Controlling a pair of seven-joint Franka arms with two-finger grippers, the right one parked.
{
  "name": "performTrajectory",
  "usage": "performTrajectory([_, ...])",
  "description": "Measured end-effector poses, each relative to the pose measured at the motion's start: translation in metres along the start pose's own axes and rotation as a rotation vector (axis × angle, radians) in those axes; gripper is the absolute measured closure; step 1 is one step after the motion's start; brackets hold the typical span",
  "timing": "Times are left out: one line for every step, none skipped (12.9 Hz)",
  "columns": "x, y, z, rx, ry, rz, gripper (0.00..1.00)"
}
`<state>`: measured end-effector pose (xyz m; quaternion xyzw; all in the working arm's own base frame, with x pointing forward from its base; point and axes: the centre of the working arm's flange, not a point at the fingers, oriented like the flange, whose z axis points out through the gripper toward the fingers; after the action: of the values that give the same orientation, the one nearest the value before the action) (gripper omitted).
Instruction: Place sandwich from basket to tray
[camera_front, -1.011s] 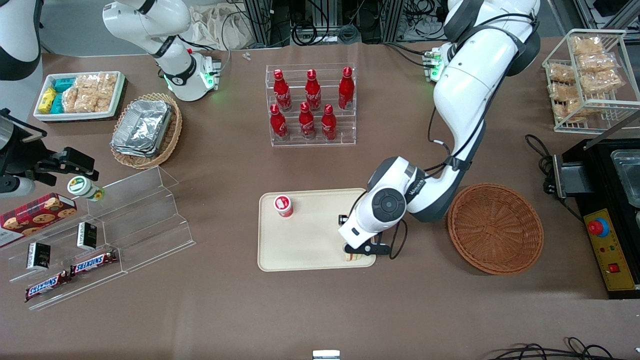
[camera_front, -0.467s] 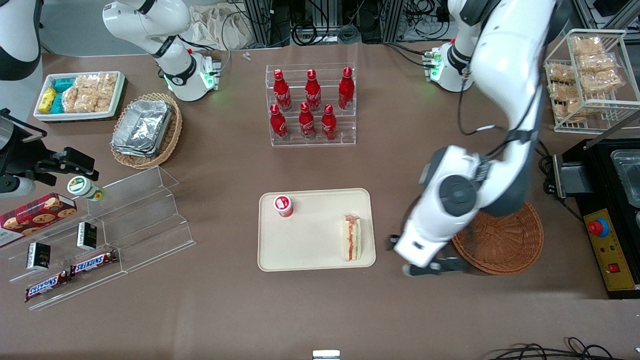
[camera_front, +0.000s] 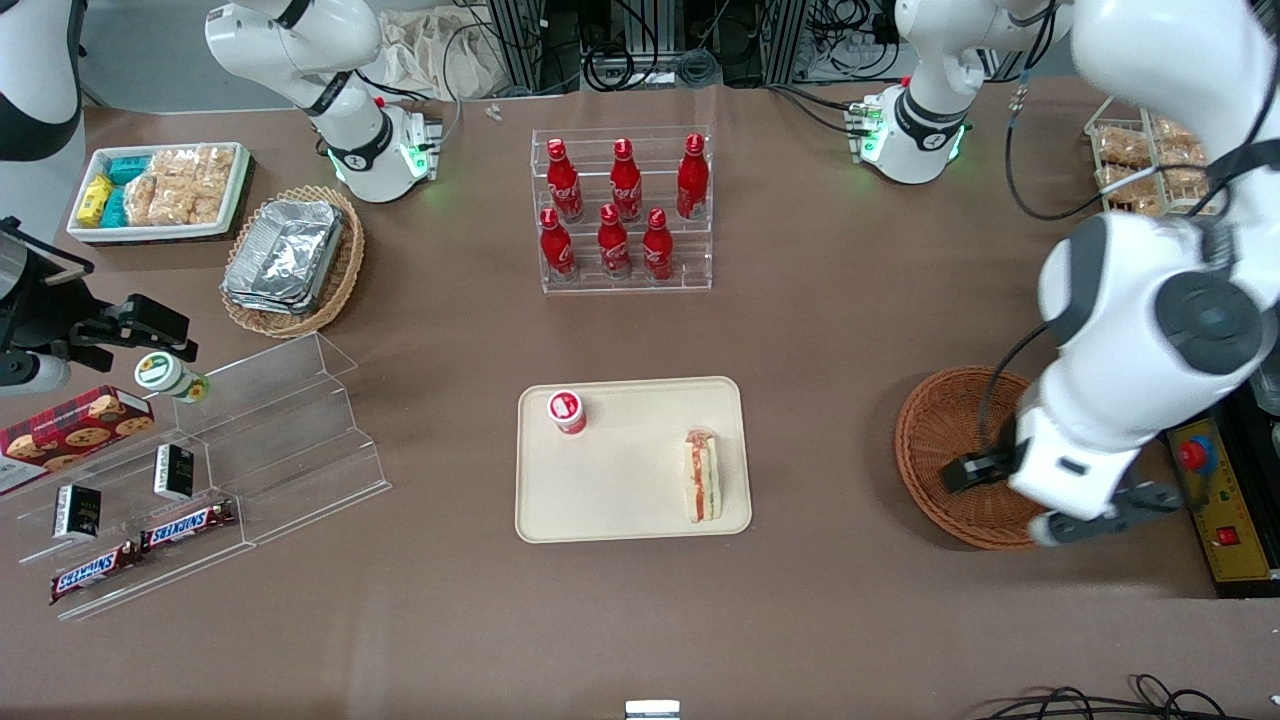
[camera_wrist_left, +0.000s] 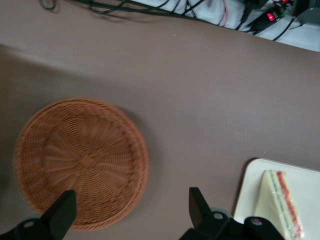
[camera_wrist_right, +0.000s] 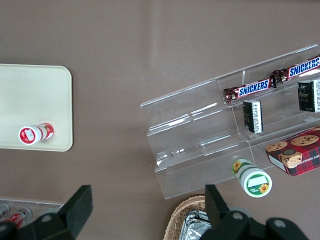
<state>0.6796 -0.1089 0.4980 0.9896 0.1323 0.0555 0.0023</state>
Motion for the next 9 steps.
performTrajectory([-0.003, -0.025, -0.008, -0.011, -0.011, 0.002, 0.00])
performTrajectory([-0.008, -0.050, -0.016, -0.015, -0.018, 0.005, 0.00])
performTrajectory([-0.015, -0.072, -0.023, -0.015, -0.023, 0.008, 0.00])
performTrajectory([-0.023, -0.088, -0.030, -0.011, -0.024, 0.017, 0.00])
performTrajectory([-0.030, -0.099, -0.035, -0.007, -0.026, 0.035, 0.00])
performTrajectory([-0.036, -0.107, -0.038, -0.002, -0.035, 0.058, 0.00])
performTrajectory([-0.040, -0.115, -0.039, 0.004, -0.055, 0.071, 0.00])
performTrajectory([-0.041, -0.123, -0.038, 0.009, -0.073, 0.074, 0.00])
performTrajectory([-0.040, -0.130, -0.039, 0.011, -0.080, 0.072, 0.00])
